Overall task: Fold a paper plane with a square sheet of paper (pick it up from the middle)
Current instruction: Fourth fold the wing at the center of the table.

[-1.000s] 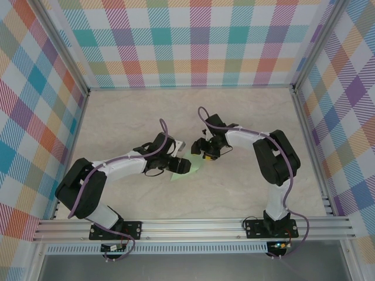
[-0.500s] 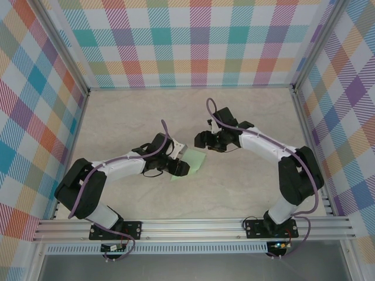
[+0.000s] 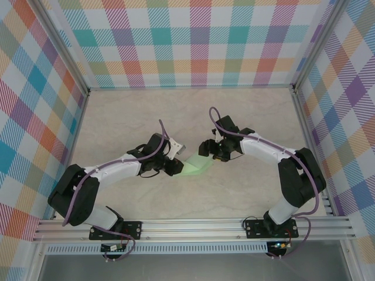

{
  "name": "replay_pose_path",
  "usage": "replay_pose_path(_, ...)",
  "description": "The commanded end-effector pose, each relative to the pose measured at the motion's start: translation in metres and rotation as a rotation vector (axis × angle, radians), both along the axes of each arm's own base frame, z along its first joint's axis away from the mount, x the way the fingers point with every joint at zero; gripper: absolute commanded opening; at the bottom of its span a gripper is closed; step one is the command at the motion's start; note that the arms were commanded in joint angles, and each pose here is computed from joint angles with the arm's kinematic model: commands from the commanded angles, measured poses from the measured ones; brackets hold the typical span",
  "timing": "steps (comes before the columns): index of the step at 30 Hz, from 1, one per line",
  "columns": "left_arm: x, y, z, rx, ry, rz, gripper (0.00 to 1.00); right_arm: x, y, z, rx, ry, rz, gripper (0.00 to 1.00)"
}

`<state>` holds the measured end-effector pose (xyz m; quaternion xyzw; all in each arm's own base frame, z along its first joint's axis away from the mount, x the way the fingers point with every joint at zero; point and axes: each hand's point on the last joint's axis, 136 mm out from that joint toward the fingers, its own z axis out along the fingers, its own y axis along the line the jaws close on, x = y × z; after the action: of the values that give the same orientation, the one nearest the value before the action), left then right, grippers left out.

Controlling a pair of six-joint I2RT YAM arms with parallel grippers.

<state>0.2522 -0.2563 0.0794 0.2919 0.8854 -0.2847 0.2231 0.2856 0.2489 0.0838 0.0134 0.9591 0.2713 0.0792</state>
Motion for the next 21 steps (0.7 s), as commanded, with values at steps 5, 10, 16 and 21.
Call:
replay_pose_path(5,-0.003,-0.007,0.008,-0.059,0.033,-0.026,0.08,-0.005,-0.007,0.016,0.020,-0.029,-0.035,0.70)
replay_pose_path(10,0.005,-0.012,0.003,-0.107,0.151,0.124,0.09,-0.017,-0.014,0.023,0.059,-0.037,-0.090,0.70)
replay_pose_path(16,0.009,-0.022,-0.005,-0.206,0.238,0.239,0.09,-0.029,0.002,0.017,0.238,0.014,-0.130,0.70)
replay_pose_path(21,0.012,-0.019,-0.003,-0.242,0.210,0.277,0.08,-0.032,0.015,0.003,0.318,0.061,-0.112,0.69)
